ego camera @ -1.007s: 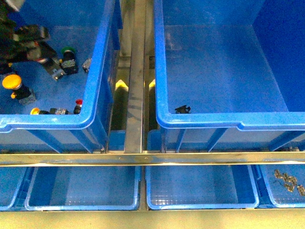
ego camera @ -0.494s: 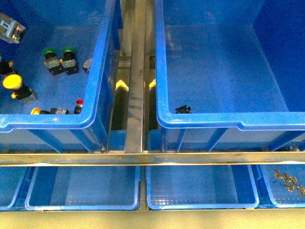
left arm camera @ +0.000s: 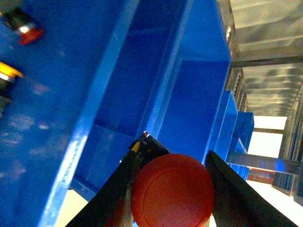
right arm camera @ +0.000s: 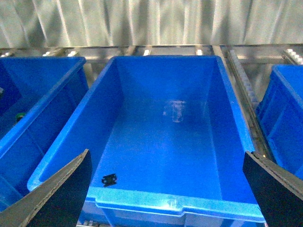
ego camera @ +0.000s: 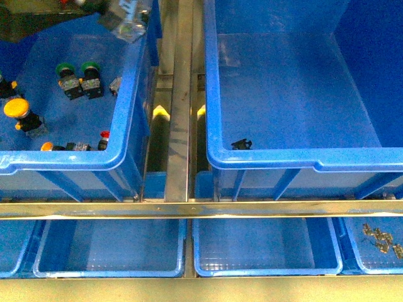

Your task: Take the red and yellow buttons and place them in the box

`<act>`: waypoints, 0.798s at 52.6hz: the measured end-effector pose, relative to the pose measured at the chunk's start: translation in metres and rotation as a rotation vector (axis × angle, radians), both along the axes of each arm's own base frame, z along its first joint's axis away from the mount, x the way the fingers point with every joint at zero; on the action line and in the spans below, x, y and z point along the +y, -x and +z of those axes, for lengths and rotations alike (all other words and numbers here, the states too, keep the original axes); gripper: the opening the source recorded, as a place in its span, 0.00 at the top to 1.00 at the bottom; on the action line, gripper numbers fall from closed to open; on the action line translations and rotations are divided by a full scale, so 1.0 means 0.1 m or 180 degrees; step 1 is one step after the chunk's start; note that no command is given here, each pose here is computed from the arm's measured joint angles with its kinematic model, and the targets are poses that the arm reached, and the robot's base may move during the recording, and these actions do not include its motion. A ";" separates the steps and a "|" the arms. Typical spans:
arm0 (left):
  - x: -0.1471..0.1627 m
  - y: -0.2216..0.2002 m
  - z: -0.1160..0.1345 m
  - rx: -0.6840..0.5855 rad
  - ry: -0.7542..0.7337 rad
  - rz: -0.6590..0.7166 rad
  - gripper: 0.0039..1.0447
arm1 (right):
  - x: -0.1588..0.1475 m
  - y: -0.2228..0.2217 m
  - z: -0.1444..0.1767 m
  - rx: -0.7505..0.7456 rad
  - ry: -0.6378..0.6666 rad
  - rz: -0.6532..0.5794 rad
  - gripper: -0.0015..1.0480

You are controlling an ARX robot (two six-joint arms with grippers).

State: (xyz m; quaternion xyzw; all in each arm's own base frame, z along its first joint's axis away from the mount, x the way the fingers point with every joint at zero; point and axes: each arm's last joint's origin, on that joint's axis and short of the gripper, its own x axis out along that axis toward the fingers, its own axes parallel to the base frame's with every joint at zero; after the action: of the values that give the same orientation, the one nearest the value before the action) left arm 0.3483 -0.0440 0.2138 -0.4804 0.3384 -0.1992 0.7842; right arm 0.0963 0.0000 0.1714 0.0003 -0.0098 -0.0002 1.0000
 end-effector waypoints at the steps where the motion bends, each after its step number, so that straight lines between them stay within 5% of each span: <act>1: -0.09 -0.02 -0.01 0.0022 0.0035 -0.0047 0.67 | 0.00 0.00 0.00 0.0000 0.0000 -0.0001 0.06; 22: -1.08 -0.12 0.05 0.0132 0.0263 -0.0522 0.67 | 0.00 0.00 0.00 0.0000 0.0000 -0.0001 0.06; 42: -1.31 -0.10 0.01 0.0174 0.0148 -0.0649 0.67 | 0.00 0.00 0.00 0.0000 0.0000 -0.0001 0.06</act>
State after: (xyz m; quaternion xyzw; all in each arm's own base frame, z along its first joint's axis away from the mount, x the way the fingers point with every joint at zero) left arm 0.3582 -0.1754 0.2149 -0.4668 0.4020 -0.2726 0.7390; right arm 0.0963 0.0000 0.1714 0.0003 -0.0098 -0.0004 1.0000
